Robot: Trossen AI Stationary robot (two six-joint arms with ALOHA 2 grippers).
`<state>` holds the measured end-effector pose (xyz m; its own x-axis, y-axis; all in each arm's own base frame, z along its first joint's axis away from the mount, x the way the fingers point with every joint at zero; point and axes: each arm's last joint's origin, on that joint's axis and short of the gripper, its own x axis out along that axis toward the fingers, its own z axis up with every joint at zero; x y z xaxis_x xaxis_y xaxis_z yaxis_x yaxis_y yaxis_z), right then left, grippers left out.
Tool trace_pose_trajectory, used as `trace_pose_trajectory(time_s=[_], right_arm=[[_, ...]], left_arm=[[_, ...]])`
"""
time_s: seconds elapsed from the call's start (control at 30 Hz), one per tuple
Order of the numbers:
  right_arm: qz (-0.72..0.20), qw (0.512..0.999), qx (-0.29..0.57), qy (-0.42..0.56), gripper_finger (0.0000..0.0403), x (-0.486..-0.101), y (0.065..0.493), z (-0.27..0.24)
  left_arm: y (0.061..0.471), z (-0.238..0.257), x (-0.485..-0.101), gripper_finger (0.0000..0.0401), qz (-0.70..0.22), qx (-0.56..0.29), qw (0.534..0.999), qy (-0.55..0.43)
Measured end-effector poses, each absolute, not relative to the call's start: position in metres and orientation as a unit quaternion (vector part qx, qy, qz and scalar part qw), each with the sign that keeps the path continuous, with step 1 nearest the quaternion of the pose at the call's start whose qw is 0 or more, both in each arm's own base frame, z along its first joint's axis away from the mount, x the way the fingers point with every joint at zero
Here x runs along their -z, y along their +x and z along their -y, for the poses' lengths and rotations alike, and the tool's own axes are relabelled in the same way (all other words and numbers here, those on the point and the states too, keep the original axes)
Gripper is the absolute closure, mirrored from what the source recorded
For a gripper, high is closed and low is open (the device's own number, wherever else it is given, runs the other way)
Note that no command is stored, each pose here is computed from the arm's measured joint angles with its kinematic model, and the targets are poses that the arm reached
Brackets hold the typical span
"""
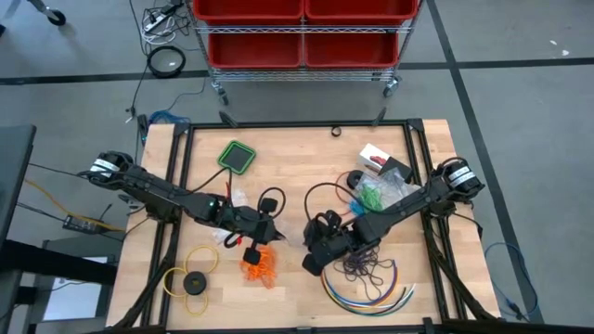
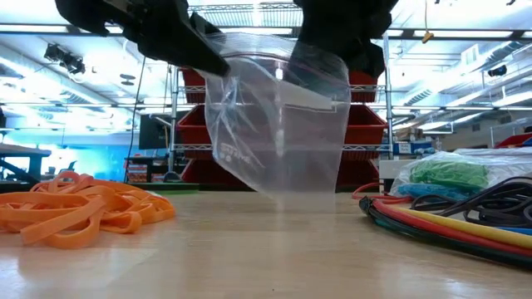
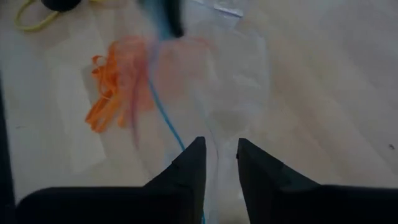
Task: Sort rubber bands
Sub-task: Open the transparent zip bag
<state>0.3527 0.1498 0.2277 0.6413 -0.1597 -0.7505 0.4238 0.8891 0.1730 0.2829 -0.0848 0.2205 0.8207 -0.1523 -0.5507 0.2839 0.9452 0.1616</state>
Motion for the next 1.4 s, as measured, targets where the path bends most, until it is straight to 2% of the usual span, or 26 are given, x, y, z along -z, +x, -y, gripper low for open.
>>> trace_pose_trajectory(time_s=[0.17,0.53,0.8,1.07,1.13,1.27,1.4], right_arm=[[-0.374,0.9,0.143,0.171,0.0332,-0.2306,0.3547,-0.1562],[-0.368,0.903,0.137,0.174,0.0276,-0.2317,0.3562,-0.1567],[-0.375,0.901,0.132,0.174,0.0275,-0.2311,0.3557,-0.1569],[-0.386,0.896,0.14,0.169,0.0306,-0.2265,0.3528,-0.1556],[-0.392,0.894,0.143,0.164,0.0326,-0.2242,0.3515,-0.1548],[-0.39,0.896,0.149,0.151,0.039,-0.224,0.3507,-0.1552],[-0.373,0.902,0.171,0.135,0.04,-0.2247,0.3506,-0.1544]], left_arm=[[0.2828,0.0818,-0.2193,0.0392,-0.284,0.095,0.946,0.123],[0.2831,0.0812,-0.2196,0.0392,-0.283,0.085,0.947,0.125],[0.285,0.0807,-0.2223,0.0392,-0.268,0.072,0.953,0.126],[0.2862,0.0816,-0.2244,0.0392,-0.255,0.079,0.956,0.121],[0.2861,0.0821,-0.2244,0.0392,-0.255,0.087,0.956,0.118],[0.2859,0.0828,-0.2243,0.0392,-0.256,0.099,0.955,0.115],[0.2852,0.0828,-0.2231,0.0392,-0.262,0.103,0.953,0.115]])
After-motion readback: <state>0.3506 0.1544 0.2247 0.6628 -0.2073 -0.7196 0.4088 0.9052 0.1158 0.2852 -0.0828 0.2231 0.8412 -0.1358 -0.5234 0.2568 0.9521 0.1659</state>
